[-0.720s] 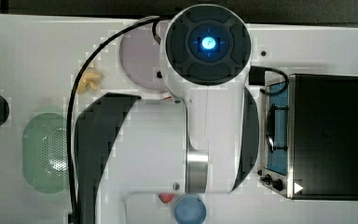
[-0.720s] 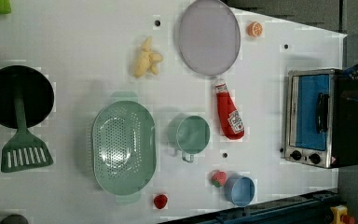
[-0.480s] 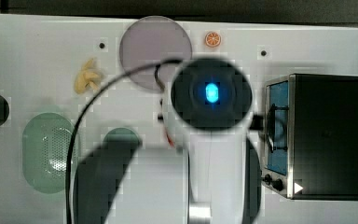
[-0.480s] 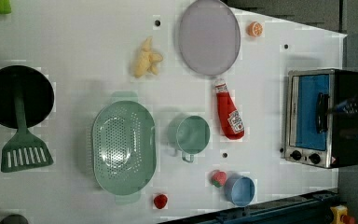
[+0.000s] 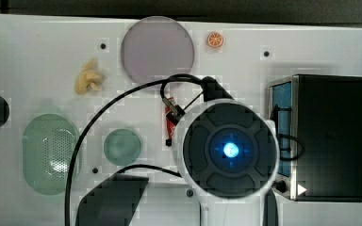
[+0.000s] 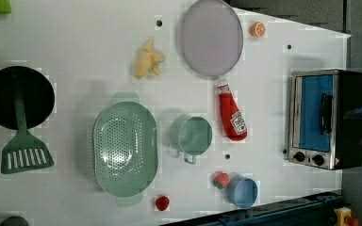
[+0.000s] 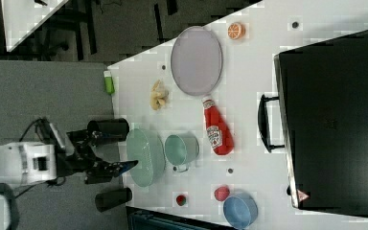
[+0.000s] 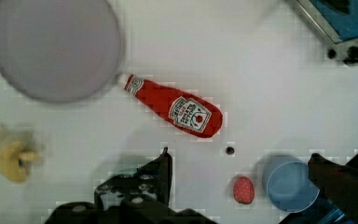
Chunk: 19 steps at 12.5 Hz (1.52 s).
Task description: Pick Ketchup from the table and place it in strainer.
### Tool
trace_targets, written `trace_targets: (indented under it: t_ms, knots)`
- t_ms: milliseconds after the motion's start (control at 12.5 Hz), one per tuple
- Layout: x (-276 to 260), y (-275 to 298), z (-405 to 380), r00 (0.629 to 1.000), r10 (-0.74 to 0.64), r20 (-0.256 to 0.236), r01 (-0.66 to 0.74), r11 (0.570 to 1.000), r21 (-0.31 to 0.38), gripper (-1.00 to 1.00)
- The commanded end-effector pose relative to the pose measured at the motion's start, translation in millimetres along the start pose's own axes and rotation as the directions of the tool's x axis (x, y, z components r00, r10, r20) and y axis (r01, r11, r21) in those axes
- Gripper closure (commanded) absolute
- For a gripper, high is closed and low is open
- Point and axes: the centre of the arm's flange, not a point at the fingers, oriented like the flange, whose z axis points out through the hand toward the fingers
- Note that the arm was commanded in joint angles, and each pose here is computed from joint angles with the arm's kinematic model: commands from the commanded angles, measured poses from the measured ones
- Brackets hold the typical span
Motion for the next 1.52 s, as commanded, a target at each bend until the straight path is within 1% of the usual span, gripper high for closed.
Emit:
trace_targets:
  t_ms: [80, 160, 240, 400, 560, 640, 800, 880, 960, 1120, 1280, 1360, 1520]
  knots:
    - [1.0, -5.3, 68.3, 0.960, -0.262, 0.095, 0.266, 0.963, -0.036, -1.00]
    - [-1.8, -4.8, 83.8, 0.934, -0.343, 0.103, 0.348, 0.937, -0.031, -1.00]
    - [-5.6, -4.3, 100.5, 0.899, -0.423, 0.111, 0.429, 0.903, -0.026, -1.00]
    - [-13.9, -4.3, 132.8, 0.810, -0.576, 0.107, 0.580, 0.814, -0.011, -1.00]
    - [-20.2, -4.8, 162.4, 0.721, -0.688, 0.081, 0.690, 0.724, -0.001, -1.00]
    - [-21.8, -5.3, 176.5, 0.683, -0.728, 0.064, 0.729, 0.684, 0.002, -1.00]
    - [-20.1, -6.4, 204.5, 0.613, -0.790, 0.036, 0.790, 0.613, 0.007, -1.00]
    - [-17.0, -8.8, 218.0, 0.584, -0.812, 0.028, 0.812, 0.584, 0.010, -1.00]
    - [-13.5, -12.1, 231.1, 0.567, -0.823, 0.021, 0.823, 0.567, 0.014, -1.00]
    - [-7.4, -17.7, 258.1, 0.567, -0.823, 0.015, 0.823, 0.567, 0.021, -1.00]
    - [-4.5, -19.9, 288.5, 0.569, -0.822, 0.035, 0.821, 0.570, 0.034, -1.00]
    - [-2.9, -21.4, 302.9, 0.569, -0.822, 0.035, 0.821, 0.570, 0.037, -1.00]
    - [0.2, -25.4, 327.9, 0.567, -0.824, 0.017, 0.823, 0.567, 0.039, -1.00]
